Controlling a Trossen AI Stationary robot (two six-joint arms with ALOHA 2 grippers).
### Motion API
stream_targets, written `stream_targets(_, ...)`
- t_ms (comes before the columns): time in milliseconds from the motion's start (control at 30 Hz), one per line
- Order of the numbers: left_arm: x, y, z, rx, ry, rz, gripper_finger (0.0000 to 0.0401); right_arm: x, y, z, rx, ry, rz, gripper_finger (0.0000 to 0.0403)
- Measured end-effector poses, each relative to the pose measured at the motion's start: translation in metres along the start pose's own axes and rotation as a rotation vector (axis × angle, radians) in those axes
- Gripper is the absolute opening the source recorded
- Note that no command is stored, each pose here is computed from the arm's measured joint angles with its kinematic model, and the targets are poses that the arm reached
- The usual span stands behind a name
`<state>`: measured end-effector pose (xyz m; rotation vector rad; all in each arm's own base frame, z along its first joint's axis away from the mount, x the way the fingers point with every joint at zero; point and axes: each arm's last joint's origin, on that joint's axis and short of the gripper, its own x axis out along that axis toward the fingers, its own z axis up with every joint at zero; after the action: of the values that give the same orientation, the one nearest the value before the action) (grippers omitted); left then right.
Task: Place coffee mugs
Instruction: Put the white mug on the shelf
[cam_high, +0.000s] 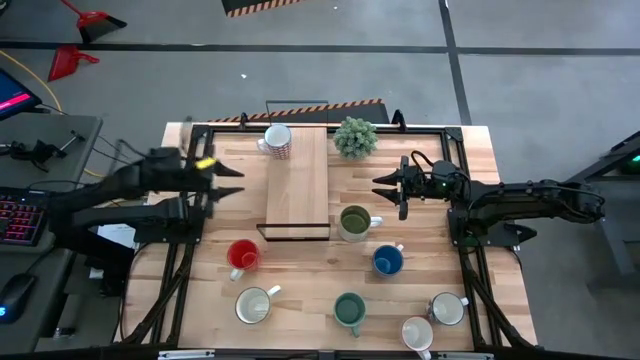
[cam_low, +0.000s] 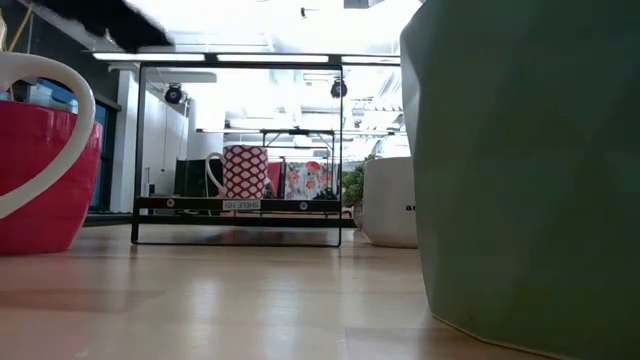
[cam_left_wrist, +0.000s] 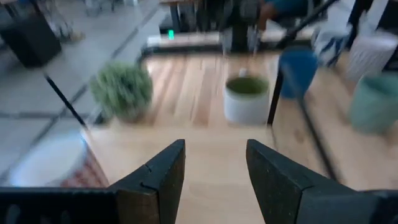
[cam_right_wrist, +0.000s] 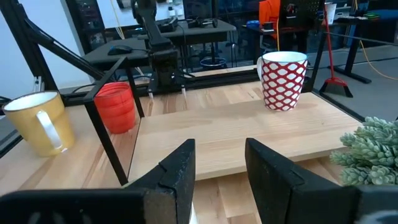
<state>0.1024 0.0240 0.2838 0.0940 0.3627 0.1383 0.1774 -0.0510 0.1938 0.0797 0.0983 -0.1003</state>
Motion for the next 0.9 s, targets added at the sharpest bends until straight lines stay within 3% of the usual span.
stream_targets(167, 0.024, -0.003, -0.026, -0.040, -0.049, -0.031, 0.0158, 0.000, 0.000, 0.002, -0.003, -0.016, 0.001, 0.0122)
stream_targets(433, 0.039, -0.011, -0.053, -0.123, -0.032, -0.136, 0.0158, 0.000, -0.001, 0.007, -0.025, -0.073, -0.034, 0.0122)
stream_targets(633, 0.032, -0.022, -0.058, -0.134, -0.086, -0.218, 0.0158, 0.000, -0.001, 0.009, -0.047, -0.088, -0.036, 0.0122)
stream_targets(900, 0.016, -0.025, -0.063, -0.111, -0.129, -0.161, 0.0158, 0.000, 0.001, 0.011, 0.009, -0.113, -0.027, 0.0122)
